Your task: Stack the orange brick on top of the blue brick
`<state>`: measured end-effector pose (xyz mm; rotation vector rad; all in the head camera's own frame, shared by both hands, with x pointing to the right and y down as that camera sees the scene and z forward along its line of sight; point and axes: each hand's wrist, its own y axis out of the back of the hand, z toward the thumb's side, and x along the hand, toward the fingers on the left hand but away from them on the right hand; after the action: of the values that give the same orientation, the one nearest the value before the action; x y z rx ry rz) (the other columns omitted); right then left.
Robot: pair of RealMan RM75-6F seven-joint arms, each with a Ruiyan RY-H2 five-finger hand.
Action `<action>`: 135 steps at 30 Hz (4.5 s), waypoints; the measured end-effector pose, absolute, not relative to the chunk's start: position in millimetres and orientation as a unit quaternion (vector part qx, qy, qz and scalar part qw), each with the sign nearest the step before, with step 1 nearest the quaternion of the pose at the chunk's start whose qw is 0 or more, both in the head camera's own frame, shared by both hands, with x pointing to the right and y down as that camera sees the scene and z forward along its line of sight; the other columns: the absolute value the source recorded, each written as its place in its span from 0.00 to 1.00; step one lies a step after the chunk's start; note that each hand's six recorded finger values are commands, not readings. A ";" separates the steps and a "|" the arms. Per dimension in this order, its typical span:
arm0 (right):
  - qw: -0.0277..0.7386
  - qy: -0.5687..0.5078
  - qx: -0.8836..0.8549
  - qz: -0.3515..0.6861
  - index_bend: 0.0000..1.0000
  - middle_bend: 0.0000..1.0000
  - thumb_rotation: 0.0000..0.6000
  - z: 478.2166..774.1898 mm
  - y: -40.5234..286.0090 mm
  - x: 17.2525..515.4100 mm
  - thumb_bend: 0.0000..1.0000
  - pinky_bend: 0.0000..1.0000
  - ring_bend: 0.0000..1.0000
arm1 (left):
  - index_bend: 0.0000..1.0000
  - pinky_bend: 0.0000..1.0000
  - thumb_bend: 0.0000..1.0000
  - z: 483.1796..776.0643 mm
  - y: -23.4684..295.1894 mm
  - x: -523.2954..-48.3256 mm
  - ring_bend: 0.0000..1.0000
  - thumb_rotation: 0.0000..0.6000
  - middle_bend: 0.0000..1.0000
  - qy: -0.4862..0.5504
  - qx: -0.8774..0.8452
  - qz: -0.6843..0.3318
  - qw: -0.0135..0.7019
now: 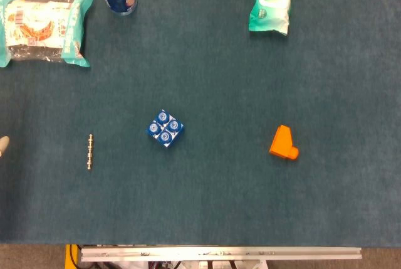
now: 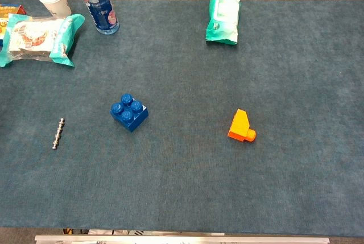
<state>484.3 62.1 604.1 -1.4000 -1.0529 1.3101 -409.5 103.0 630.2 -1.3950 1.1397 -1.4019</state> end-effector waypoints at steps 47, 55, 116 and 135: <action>0.474 -0.437 -0.575 0.503 0.26 0.32 1.00 593.7 42.4 468.9 0.19 0.30 0.25 | 0.10 0.10 0.15 722.8 48.4 -286.5 0.16 1.00 0.17 0.204 -0.742 -0.436 0.466; 0.472 -0.442 -0.571 0.505 0.26 0.32 1.00 592.0 44.9 471.8 0.19 0.30 0.25 | 0.10 0.10 0.15 740.4 36.4 -257.9 0.16 1.00 0.16 0.180 -0.765 -0.401 0.471; 0.471 -0.465 -0.559 0.500 0.27 0.33 1.00 574.1 51.6 502.9 0.19 0.30 0.26 | 0.10 0.10 0.15 755.5 -13.8 -127.0 0.16 1.00 0.15 0.216 -0.799 -0.350 0.439; 0.485 -0.316 -0.678 0.454 0.29 0.36 1.00 600.1 37.3 424.6 0.19 0.31 0.27 | 0.10 0.10 0.15 678.3 7.4 -289.3 0.16 1.00 0.15 0.351 -0.678 -0.449 0.465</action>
<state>424.6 37.3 600.1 -1.6496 -0.7681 1.1042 -289.3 7.4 678.3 -1.6648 0.8622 -1.1020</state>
